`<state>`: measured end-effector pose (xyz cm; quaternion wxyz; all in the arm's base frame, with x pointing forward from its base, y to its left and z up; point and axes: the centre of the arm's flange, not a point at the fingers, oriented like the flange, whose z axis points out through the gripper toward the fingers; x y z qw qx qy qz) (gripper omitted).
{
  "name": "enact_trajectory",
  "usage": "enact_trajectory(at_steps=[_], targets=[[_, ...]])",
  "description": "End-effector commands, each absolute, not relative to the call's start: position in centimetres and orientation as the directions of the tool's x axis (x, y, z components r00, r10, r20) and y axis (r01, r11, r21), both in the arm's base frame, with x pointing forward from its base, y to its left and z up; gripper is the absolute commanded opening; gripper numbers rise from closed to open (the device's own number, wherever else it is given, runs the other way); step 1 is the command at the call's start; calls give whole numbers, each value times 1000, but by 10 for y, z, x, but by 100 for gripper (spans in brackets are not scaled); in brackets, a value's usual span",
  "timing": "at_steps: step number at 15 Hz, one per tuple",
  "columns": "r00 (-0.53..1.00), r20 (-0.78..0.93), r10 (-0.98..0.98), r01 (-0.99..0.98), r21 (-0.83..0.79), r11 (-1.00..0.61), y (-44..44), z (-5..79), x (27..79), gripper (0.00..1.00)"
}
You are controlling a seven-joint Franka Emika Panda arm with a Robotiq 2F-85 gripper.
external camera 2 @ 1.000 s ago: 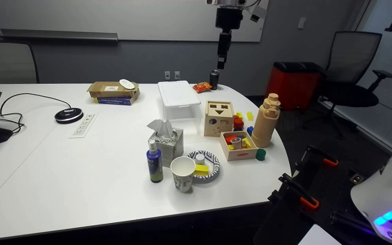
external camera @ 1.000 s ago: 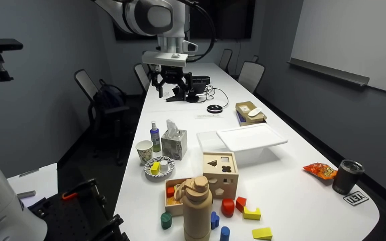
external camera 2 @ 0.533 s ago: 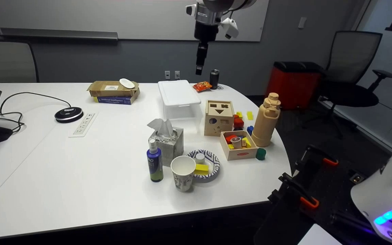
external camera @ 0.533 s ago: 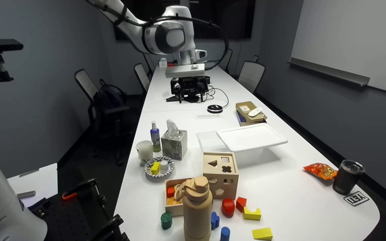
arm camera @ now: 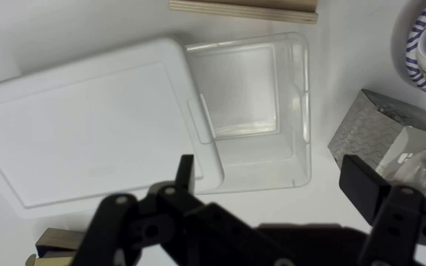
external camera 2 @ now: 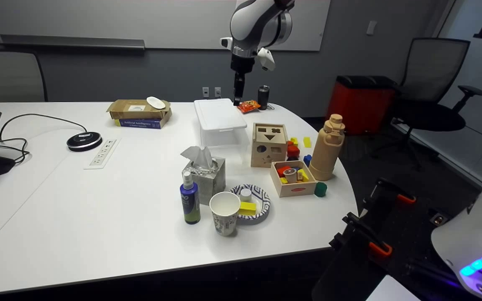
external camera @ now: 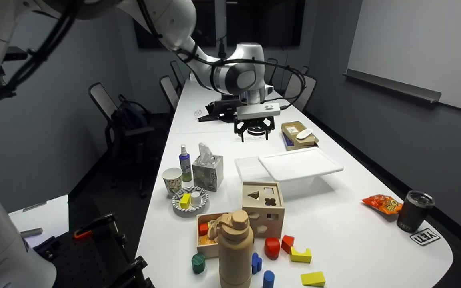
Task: Move the white container forward
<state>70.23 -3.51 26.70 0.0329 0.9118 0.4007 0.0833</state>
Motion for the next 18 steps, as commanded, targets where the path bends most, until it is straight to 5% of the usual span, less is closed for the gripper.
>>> enact_trajectory(at_steps=[1,18], targets=[[620,131,774,767,106,-632,-45,238,747,100],[648,91,756,760,-11,-650,-62,138,776,100]])
